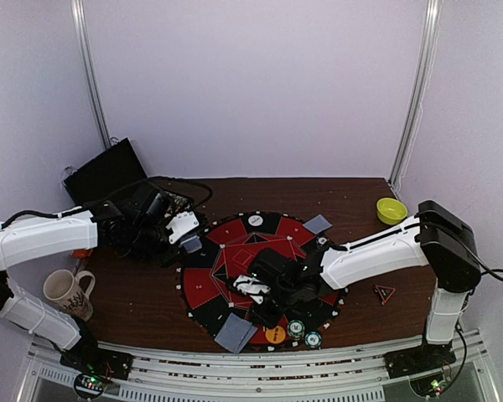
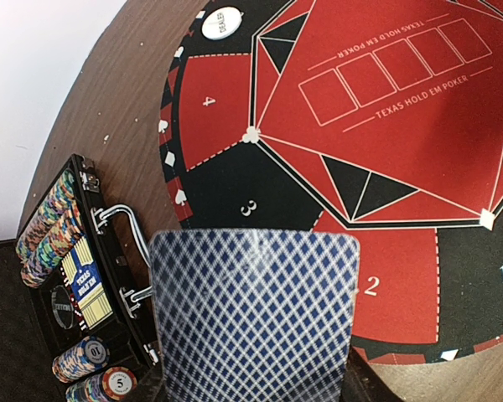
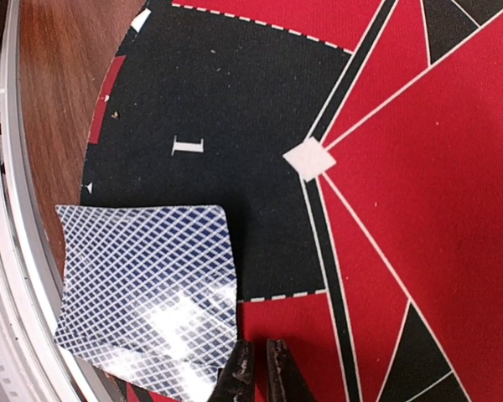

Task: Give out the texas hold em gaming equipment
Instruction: Adjust the poker card in the big blind area, then pick up the poker card from the face-down deck piles.

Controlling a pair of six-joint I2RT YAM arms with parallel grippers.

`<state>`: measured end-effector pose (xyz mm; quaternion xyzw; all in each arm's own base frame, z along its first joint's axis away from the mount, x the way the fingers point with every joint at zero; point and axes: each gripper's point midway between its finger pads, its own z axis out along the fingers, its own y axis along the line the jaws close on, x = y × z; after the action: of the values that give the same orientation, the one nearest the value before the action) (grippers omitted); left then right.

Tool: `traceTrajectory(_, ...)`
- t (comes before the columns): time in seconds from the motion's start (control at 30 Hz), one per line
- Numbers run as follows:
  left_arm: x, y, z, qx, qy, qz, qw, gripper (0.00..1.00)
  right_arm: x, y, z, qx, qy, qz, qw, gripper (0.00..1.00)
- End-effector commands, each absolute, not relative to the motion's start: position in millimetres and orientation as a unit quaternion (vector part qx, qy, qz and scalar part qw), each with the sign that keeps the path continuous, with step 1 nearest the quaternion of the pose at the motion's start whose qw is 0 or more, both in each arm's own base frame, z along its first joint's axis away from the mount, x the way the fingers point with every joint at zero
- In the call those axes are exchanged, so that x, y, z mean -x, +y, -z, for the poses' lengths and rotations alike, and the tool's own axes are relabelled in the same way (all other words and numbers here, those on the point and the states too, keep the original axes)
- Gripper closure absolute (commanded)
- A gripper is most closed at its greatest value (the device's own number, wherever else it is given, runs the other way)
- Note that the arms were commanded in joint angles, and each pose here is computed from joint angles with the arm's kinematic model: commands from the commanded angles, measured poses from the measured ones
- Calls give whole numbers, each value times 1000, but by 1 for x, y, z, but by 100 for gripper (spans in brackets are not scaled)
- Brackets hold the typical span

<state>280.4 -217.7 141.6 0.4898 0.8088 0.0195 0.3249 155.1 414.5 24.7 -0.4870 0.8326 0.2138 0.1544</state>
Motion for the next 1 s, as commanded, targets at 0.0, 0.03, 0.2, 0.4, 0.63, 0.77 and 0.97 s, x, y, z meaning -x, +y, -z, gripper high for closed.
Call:
traceTrajectory(0.0, -282, -219, -147, -492, 802, -13, 338, 48, -149, 403, -38, 492, 832, -206, 155, 90)
traceTrajectory(0.03, -282, -219, -148, -492, 802, -13, 339, 48, -153, 403, -45, 483, 834, -211, 165, 87)
traceTrajectory(0.2, -281, -223, -151, -498, 796, -5, 344, 48, -198, 404, -108, 399, 833, -320, 211, 66)
traceTrajectory(0.4, -280, -236, -162, -519, 776, 19, 357, 49, -264, 417, -189, 310, 788, -466, 255, 25)
traceTrajectory(0.63, -286, -252, -179, -537, 754, 33, 377, 49, -319, 454, -207, 260, 765, -530, 259, 24)
traceTrajectory(0.77, -289, -259, -186, -544, 743, 39, 387, 49, -324, 476, -206, 262, 750, -557, 242, 23)
traceTrajectory(0.97, -290, -262, -182, -551, 741, 42, 381, 49, -310, 499, -215, 287, 705, -608, 226, 0)
